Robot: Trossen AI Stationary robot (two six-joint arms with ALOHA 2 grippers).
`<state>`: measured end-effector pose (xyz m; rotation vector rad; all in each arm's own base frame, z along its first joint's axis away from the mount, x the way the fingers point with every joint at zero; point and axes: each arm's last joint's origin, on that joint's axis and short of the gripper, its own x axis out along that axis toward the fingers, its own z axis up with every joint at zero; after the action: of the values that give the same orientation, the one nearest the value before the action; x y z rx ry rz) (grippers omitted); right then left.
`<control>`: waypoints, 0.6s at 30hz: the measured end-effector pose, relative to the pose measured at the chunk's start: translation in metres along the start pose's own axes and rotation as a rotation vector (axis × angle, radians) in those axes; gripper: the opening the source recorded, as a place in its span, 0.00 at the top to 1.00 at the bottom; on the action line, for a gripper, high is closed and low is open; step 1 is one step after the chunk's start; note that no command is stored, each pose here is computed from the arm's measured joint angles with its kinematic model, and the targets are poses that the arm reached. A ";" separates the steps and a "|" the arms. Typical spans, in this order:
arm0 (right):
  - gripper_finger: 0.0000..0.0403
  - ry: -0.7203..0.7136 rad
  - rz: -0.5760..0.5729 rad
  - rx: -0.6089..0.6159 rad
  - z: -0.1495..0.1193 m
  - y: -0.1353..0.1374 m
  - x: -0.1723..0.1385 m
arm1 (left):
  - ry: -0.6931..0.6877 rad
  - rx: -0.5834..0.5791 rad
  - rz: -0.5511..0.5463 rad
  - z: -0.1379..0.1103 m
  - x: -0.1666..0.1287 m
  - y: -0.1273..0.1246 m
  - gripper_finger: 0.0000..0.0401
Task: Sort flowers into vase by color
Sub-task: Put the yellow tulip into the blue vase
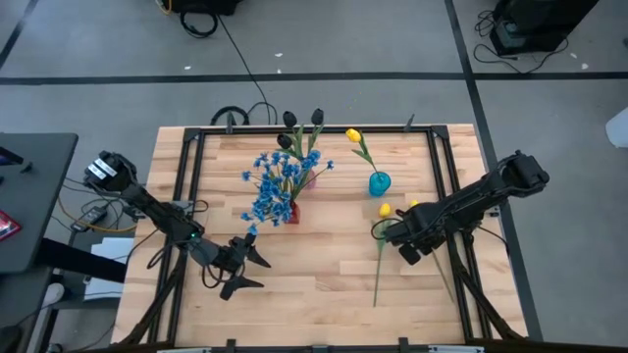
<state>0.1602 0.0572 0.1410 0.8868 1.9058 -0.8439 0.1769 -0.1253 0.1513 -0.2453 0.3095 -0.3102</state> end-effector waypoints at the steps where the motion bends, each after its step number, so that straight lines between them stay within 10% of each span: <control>1: 0.82 0.001 0.005 0.001 0.000 -0.001 0.001 | 0.000 0.000 0.000 0.000 0.000 0.000 0.30; 18: 0.82 0.014 0.051 0.074 0.012 -0.008 0.017 | 0.039 -0.008 0.016 -0.004 0.000 0.002 0.30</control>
<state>0.1521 0.0478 0.1229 0.9844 1.8658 -0.8845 0.1759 -0.1245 0.1472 -0.2444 0.3508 -0.2981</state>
